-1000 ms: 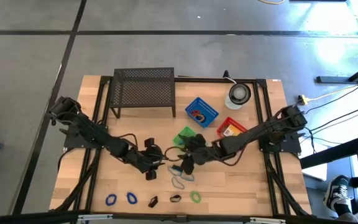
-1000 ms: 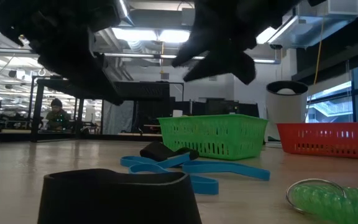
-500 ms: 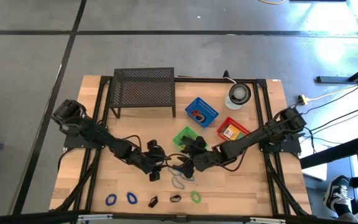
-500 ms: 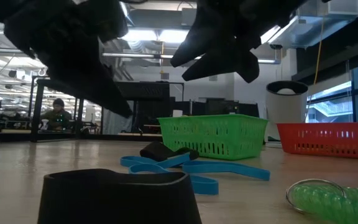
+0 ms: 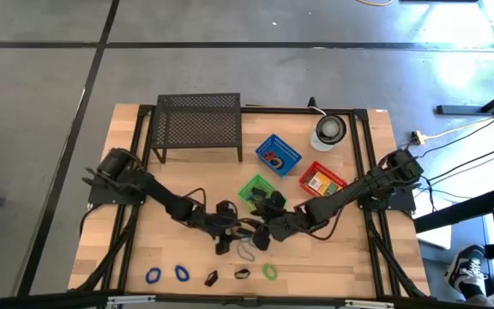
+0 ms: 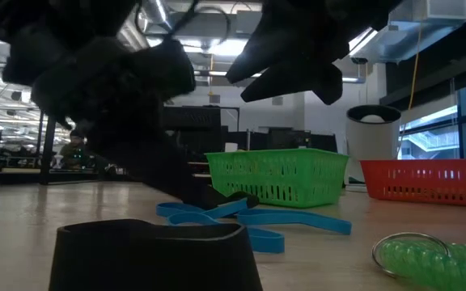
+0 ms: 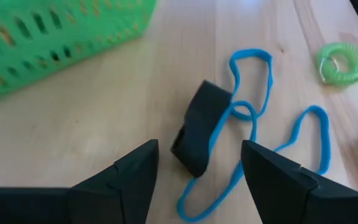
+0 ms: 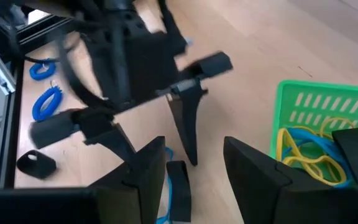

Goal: Pick & Place Office Desk Supplies
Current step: Put the black rubber band into the green basket

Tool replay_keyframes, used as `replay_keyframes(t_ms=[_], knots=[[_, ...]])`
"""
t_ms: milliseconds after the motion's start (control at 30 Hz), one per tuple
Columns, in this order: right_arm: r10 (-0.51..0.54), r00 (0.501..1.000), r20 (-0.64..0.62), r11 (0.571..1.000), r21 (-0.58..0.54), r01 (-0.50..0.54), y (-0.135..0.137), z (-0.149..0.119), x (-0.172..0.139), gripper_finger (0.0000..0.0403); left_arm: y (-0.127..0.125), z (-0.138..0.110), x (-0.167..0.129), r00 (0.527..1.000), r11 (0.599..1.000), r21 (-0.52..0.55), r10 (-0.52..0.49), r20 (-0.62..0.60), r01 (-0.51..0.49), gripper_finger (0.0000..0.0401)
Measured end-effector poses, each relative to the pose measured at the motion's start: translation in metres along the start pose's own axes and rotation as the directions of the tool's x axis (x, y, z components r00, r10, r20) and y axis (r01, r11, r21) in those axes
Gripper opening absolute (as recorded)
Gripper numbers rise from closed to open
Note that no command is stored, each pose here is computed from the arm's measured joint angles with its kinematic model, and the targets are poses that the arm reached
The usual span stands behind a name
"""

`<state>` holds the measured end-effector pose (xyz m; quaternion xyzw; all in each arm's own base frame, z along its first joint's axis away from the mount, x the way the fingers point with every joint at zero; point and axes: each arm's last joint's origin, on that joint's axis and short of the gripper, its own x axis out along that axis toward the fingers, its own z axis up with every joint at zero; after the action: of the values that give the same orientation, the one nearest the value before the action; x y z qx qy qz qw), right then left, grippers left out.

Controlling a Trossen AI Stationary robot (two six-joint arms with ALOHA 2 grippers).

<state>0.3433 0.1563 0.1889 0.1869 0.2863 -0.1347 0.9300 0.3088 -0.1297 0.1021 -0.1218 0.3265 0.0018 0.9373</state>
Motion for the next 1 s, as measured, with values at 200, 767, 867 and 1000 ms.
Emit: replay_keyframes(t_ms=[200,767,867,1000], knots=[[0.010,1.000,-0.005,1.000,-0.010,-0.010,0.004,-0.003,-0.003,0.0164,0.007,-0.001,0.009,1.000,1.000,-0.023,-0.016,-0.001,0.016,0.0215],[-0.007,1.000,-0.023,0.999,-0.032,0.006,0.002,-0.005,-0.003,0.0164,0.013,0.002,0.008,1.000,1.000,-0.010,-0.005,-0.014,0.005,0.0050],[-0.009,1.000,-0.026,0.999,-0.034,0.008,0.001,-0.006,-0.003,0.0164,0.015,0.003,0.009,1.000,1.000,-0.016,-0.014,-0.020,0.014,0.0017],[-0.012,1.000,-0.028,0.999,-0.040,0.010,0.001,-0.006,-0.003,0.0164,0.020,0.005,0.010,0.999,0.999,-0.030,-0.041,-0.033,0.040,0.0007]])
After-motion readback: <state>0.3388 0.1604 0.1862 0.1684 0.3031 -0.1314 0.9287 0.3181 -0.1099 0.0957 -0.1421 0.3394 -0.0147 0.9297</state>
